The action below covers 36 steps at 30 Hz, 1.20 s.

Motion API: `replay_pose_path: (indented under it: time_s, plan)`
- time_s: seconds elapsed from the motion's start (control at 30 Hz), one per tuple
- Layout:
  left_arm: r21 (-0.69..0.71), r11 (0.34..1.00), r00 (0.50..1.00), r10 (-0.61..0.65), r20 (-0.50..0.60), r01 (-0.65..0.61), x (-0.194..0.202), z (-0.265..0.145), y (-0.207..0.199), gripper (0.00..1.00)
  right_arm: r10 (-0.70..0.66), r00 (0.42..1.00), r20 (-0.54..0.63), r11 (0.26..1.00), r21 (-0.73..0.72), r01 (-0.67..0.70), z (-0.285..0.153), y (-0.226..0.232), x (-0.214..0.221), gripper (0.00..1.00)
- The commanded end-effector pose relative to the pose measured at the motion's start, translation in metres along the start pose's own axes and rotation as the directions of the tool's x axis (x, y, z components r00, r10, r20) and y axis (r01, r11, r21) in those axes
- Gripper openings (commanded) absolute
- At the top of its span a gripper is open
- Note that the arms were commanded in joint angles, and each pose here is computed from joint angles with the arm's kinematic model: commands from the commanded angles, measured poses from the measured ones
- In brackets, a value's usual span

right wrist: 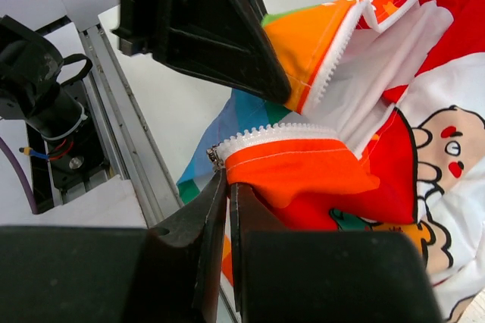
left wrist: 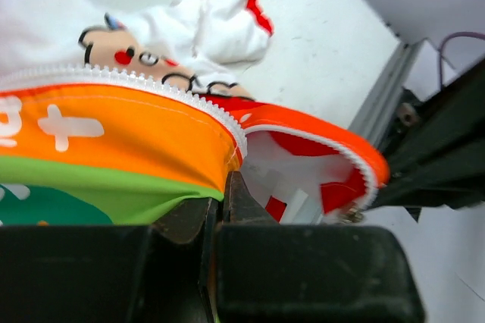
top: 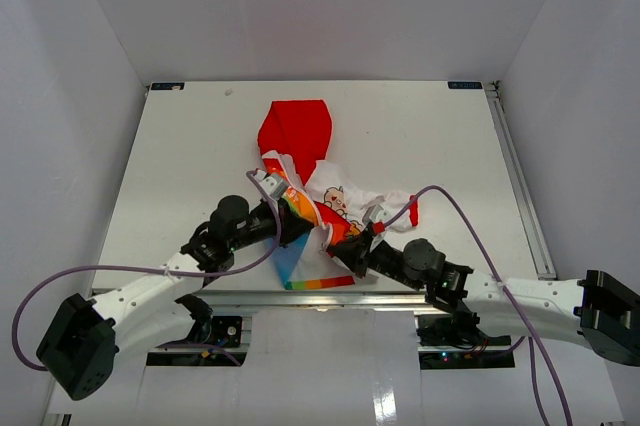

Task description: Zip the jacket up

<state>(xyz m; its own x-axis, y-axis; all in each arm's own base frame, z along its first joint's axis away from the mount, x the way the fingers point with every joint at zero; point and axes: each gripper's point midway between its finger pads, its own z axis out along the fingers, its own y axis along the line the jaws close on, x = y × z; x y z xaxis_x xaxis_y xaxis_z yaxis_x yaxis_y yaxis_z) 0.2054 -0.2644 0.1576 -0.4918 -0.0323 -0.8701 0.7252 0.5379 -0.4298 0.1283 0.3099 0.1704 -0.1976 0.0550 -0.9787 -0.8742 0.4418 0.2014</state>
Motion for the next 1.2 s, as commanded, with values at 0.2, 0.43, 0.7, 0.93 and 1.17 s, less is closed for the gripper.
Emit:
replay_pose_path:
  time_s: [0.2, 0.43, 0.7, 0.93, 1.17]
  plan:
    - [0.298, 0.933, 0.962, 0.131, 0.241, -0.202, -0.032, -0.025, -0.061, 0.0, -0.034, 0.993, 0.115, 0.999, -0.023, 0.037, 0.006, 0.005, -0.038, 0.08]
    - [0.373, 0.897, 0.962, 0.163, 0.219, -0.237, -0.02, -0.029, -0.072, 0.0, -0.03, 0.994, 0.104, 0.998, -0.051, 0.035, 0.005, 0.006, -0.037, 0.08]
    - [0.403, 0.871, 0.952, 0.197, 0.235, -0.28, -0.009, -0.043, -0.078, 0.0, -0.034, 0.999, 0.008, 0.982, -0.187, 0.035, -0.005, 0.015, -0.025, 0.08]
    - [0.407, 0.877, 0.965, 0.203, 0.168, -0.255, 0.002, -0.034, -0.072, 0.0, -0.042, 0.999, 0.0, 0.96, -0.276, 0.041, -0.011, 0.028, -0.033, 0.08]
    - [0.409, 0.874, 0.964, 0.217, 0.153, -0.262, 0.008, -0.032, -0.07, 0.0, -0.032, 0.999, -0.032, 0.95, -0.311, 0.021, -0.007, 0.034, -0.031, 0.08]
